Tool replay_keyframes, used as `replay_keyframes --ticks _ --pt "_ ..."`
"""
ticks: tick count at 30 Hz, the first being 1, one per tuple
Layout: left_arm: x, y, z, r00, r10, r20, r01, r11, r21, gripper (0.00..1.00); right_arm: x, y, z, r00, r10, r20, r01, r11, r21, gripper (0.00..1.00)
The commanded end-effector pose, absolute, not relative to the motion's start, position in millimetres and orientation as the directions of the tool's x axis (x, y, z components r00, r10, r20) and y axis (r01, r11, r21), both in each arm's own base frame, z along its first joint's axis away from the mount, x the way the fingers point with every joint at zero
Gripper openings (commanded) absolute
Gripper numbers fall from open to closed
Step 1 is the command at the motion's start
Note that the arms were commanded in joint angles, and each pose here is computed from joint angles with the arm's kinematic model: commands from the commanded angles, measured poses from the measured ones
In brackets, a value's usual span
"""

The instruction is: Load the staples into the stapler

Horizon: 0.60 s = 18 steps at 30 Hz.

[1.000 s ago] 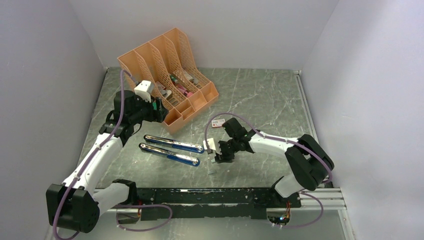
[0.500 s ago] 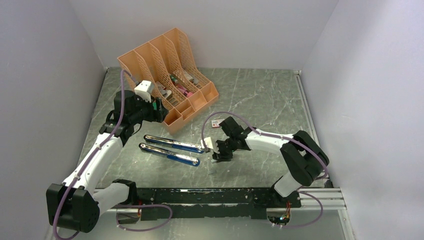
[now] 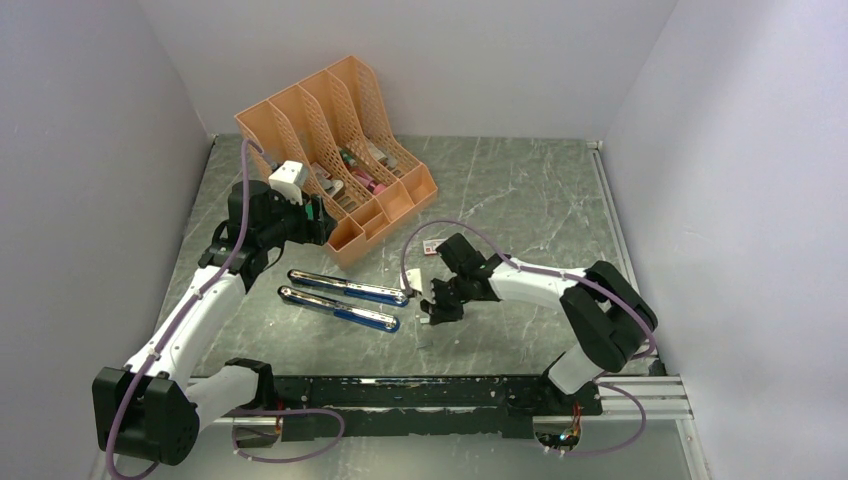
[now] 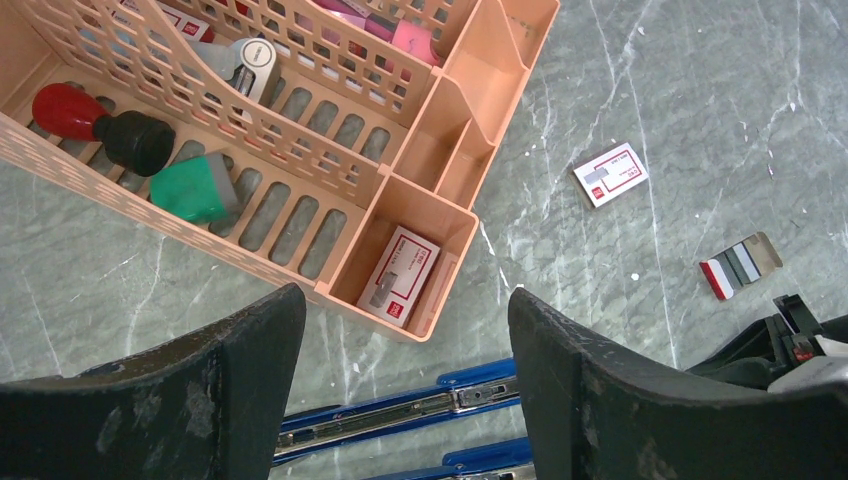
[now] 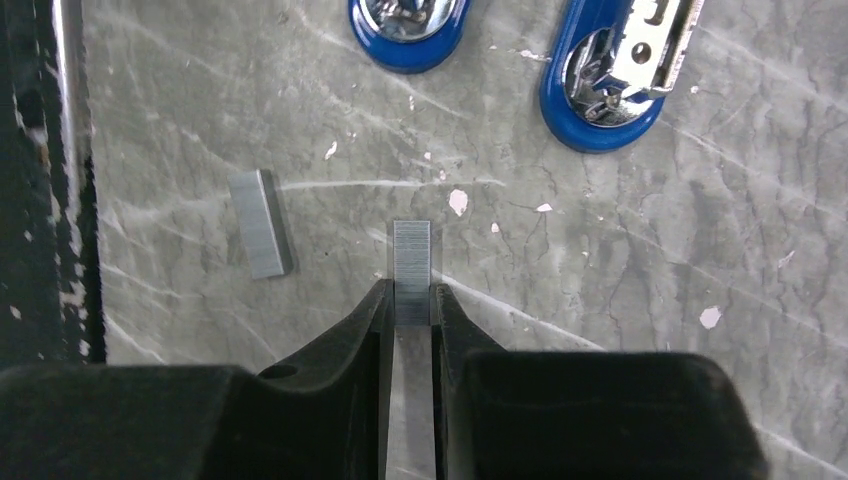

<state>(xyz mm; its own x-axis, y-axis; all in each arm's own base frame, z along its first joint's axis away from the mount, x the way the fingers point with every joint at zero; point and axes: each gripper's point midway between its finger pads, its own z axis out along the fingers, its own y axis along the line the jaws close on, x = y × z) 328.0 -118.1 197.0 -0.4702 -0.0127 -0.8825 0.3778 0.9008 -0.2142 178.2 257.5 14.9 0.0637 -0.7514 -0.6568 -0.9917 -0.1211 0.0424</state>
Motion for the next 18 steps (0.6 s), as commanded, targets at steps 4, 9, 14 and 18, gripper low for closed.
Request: replay_keyframes --ticks 4,9,14,18 --pt "331.0 -113.0 204.6 -0.447 -0.014 -0.894 0.369 0.908 -0.199 0.78 193.2 276.4 26.9 -0.206 -0.744 -0.636 -0.977 0.187 0.099 0.06" --pt "330.7 -112.6 205.4 -0.445 -0.014 -0.896 0.368 0.909 -0.197 0.78 199.3 282.8 28.6 -0.277 -0.732 -0.622 -0.939 0.345 0.012 0.10" --pt "330.4 -112.5 206.5 -0.441 -0.015 -0.897 0.369 0.908 -0.197 0.78 204.7 283.2 32.8 -0.418 -0.671 -0.612 -0.861 0.507 0.031 0.16" --pt "329.9 -112.6 206.6 -0.442 -0.016 -0.897 0.369 0.908 -0.198 0.78 209.0 276.5 36.8 -0.552 -0.521 -0.651 -0.731 0.678 0.078 0.18"
